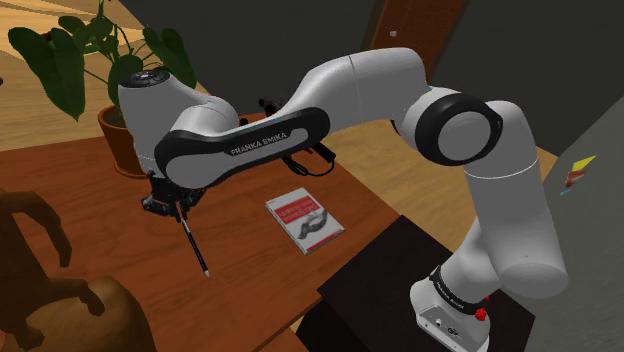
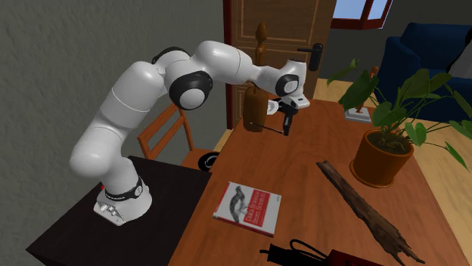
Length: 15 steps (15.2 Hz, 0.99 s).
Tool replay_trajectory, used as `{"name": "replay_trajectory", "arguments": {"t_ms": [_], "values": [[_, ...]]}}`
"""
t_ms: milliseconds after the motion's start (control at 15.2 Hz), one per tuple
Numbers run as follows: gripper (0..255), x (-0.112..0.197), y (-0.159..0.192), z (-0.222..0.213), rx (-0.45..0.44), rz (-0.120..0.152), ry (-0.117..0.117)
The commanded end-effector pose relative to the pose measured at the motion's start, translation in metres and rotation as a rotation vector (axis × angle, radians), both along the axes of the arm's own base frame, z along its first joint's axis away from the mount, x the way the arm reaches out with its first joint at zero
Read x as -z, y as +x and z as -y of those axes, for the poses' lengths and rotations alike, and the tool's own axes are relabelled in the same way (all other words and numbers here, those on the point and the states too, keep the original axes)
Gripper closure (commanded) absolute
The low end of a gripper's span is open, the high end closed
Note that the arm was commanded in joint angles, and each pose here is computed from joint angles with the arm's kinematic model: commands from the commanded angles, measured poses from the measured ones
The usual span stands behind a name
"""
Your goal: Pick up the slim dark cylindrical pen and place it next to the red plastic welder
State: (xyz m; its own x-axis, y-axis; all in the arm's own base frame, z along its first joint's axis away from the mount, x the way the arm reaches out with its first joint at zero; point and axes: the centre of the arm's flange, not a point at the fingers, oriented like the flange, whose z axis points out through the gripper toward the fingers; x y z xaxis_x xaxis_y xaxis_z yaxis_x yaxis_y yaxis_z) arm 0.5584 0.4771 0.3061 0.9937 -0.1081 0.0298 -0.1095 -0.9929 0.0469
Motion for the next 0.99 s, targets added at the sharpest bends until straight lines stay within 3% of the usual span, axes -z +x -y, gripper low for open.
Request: {"name": "replay_trajectory", "arguments": {"t_ms": [0,924], "values": [[255,-0.01,0.0,0.001,0.0,0.0,0.0],[255,-0.084,0.0,0.001,0.0,0.0,0.0]]}}
